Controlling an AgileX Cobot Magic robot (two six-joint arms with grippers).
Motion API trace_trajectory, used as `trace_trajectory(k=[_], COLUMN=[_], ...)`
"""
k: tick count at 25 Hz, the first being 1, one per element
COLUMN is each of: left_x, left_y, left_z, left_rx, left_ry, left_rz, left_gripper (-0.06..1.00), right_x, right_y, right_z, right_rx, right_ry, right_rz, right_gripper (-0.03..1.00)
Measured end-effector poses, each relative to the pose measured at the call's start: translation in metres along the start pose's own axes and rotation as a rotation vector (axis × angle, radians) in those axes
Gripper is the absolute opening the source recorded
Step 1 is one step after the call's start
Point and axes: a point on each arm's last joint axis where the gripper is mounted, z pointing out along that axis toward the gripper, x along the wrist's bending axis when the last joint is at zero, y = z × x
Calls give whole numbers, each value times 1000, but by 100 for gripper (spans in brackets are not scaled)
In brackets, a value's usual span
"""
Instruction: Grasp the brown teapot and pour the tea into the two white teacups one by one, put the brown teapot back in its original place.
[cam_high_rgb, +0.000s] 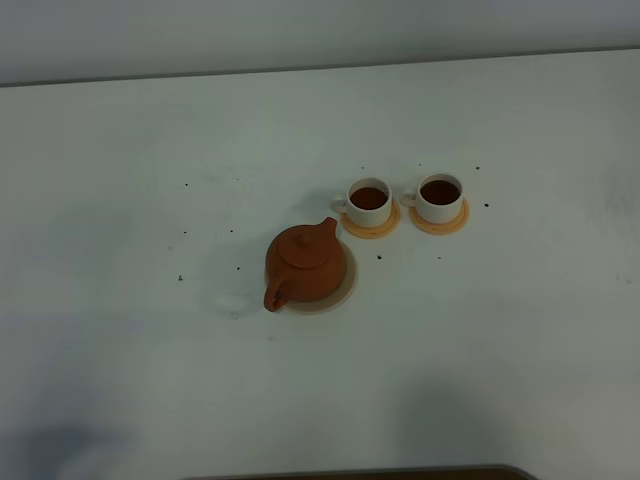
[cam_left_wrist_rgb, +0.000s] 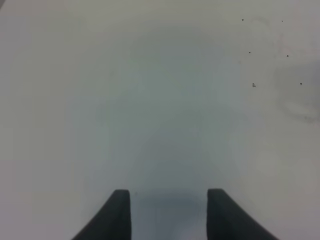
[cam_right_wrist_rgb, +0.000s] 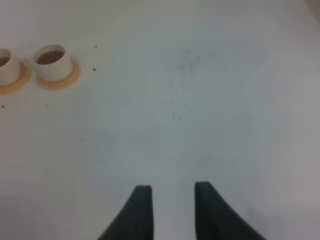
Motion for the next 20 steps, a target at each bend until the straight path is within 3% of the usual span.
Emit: trace_trajectory(k=[20], left_x=[0], left_y=[0], left_z=[0], left_rx=[-1], left_ry=[28], left_rz=[-21], left_gripper=[40], right_x=[0], right_y=[0], right_z=[0], right_rx=[0], right_ry=[0], right_rz=[0], right_gripper=[24])
